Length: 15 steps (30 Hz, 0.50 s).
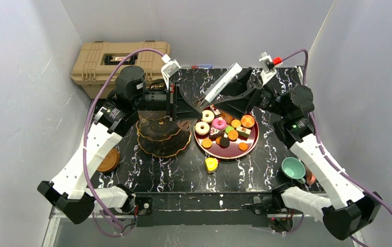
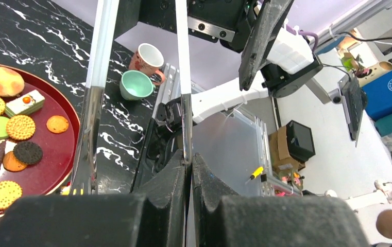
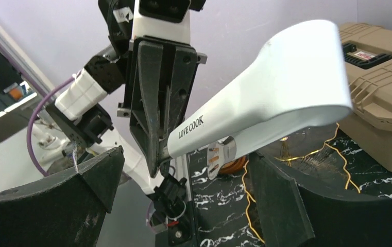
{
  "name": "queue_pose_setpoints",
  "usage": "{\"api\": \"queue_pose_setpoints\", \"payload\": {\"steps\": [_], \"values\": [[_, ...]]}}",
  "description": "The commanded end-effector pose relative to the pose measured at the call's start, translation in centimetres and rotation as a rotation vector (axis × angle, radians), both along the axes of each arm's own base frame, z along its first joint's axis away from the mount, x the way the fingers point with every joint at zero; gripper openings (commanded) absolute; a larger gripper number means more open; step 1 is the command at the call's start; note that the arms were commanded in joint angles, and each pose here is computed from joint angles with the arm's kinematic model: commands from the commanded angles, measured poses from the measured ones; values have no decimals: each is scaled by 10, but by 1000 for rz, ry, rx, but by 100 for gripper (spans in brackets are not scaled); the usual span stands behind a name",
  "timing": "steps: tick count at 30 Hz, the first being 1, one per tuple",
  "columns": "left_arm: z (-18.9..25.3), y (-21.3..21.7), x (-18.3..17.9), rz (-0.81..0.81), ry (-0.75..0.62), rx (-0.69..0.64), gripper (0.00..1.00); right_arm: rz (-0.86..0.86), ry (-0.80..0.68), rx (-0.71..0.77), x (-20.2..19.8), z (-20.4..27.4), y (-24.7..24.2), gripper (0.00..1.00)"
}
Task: Serve the afternoon tea
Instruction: Pick up the clamp from the center of the board.
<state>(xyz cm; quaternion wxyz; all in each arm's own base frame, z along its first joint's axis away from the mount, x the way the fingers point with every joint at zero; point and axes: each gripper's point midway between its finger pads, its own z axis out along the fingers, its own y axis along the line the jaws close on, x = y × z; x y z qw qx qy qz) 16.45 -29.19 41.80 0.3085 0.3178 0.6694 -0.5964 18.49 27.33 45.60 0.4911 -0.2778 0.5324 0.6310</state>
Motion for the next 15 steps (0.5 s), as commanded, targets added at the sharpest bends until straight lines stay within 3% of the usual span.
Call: {"api": "queue_pose_setpoints", "payload": {"steps": [1, 5, 15], "values": [[16, 0, 7, 19, -62, -49, 0, 9, -53, 124, -2, 32, 0, 98], [9, 4, 7, 24, -128, -22, 0, 55, -9, 121, 4, 35, 7, 96], [11, 5, 4, 25, -120, -21, 0, 145, 73, 104, 7, 32, 21, 79]]}}
